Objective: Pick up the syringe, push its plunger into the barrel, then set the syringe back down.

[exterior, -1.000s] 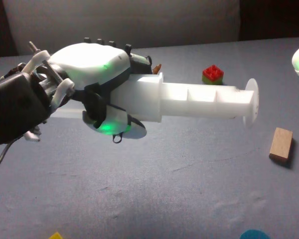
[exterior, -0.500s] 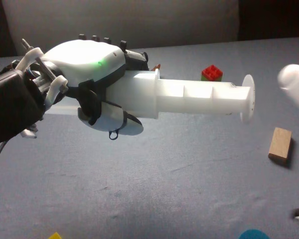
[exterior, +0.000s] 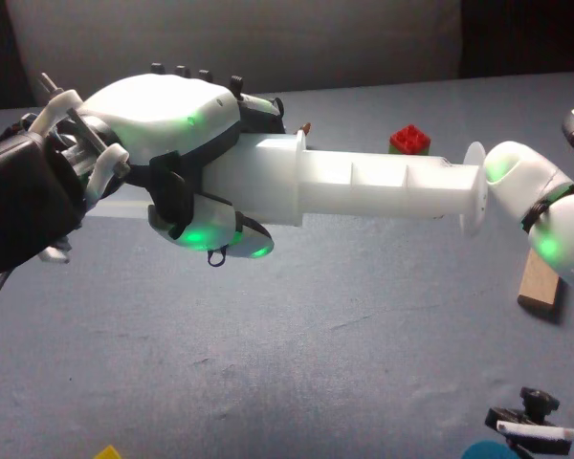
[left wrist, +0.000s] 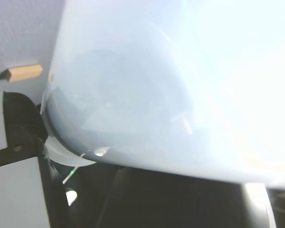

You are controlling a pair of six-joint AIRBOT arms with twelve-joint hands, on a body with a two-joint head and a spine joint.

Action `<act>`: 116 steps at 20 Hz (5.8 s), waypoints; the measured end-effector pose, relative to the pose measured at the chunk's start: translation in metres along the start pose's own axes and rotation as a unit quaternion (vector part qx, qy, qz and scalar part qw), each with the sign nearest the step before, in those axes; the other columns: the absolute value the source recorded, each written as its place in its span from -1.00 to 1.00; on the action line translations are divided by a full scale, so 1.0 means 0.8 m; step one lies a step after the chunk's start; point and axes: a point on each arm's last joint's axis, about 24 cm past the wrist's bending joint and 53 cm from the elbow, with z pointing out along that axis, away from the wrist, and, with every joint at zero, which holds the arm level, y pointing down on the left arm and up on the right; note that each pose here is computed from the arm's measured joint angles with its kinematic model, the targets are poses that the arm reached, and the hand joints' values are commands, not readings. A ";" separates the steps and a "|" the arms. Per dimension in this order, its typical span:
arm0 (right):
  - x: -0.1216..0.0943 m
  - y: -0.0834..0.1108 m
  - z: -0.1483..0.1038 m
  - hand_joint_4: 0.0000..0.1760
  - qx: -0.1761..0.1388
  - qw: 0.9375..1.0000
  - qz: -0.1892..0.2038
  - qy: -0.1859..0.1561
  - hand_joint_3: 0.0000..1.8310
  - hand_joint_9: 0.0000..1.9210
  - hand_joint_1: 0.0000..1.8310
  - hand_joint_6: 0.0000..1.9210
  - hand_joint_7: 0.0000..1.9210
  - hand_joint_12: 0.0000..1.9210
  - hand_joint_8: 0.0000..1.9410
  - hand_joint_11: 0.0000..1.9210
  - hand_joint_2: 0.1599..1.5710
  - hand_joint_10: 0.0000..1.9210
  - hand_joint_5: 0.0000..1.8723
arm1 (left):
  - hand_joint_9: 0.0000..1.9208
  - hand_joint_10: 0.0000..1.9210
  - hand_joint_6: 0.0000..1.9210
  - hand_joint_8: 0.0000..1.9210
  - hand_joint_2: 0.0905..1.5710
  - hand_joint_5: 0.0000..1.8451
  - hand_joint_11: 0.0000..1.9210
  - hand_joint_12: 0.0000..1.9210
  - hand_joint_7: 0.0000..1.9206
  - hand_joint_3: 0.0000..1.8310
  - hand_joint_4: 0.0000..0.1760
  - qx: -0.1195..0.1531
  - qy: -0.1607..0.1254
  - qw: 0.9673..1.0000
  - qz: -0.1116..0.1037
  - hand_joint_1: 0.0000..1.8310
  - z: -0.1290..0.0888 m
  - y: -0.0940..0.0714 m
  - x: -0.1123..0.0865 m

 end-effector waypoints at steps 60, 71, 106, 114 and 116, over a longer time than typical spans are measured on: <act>0.236 0.038 -0.013 -1.00 0.034 0.969 0.164 0.182 -1.00 -0.87 -0.85 -1.00 -0.87 -0.52 -1.00 -1.00 0.33 -1.00 -0.86 | -0.23 0.54 -0.07 0.42 0.48 0.02 -0.33 0.54 -0.23 -1.00 -1.00 -0.022 -0.031 0.999 -0.025 0.48 -0.003 0.023 -0.027; 0.250 0.038 -0.013 -1.00 0.023 0.965 0.162 0.205 -1.00 -0.87 -0.88 -1.00 -0.85 -0.54 -1.00 -1.00 0.34 -1.00 -0.85 | -0.20 0.57 -0.04 0.48 0.50 -0.07 -0.23 0.57 -0.25 -1.00 -1.00 -0.020 -0.031 0.999 -0.025 0.48 -0.005 0.022 -0.023; 0.106 0.022 0.015 -1.00 -0.043 0.940 -0.258 0.218 -1.00 -0.82 -0.81 -1.00 -0.82 -0.44 -1.00 -1.00 0.33 -1.00 -0.84 | -0.24 0.61 0.05 0.49 0.52 -0.06 -0.29 0.60 -0.30 -1.00 -1.00 -0.025 0.060 0.996 -0.055 0.47 0.016 0.021 0.144; 0.101 0.036 0.017 -1.00 -0.048 0.948 -0.242 0.201 -1.00 -0.84 -0.84 -1.00 -0.82 -0.50 -1.00 -1.00 0.35 -1.00 -0.85 | -0.21 0.58 -0.03 0.47 0.50 -0.03 -0.17 0.60 -0.28 -1.00 -1.00 -0.034 0.052 0.997 -0.046 0.47 0.031 0.038 0.149; 0.102 0.038 0.015 -1.00 -0.049 0.949 -0.239 0.202 -1.00 -0.84 -0.84 -1.00 -0.82 -0.50 -1.00 -1.00 0.35 -1.00 -0.85 | -0.20 0.58 -0.03 0.47 0.50 -0.03 -0.17 0.60 -0.28 -1.00 -1.00 -0.033 0.058 0.997 -0.045 0.47 0.034 0.038 0.157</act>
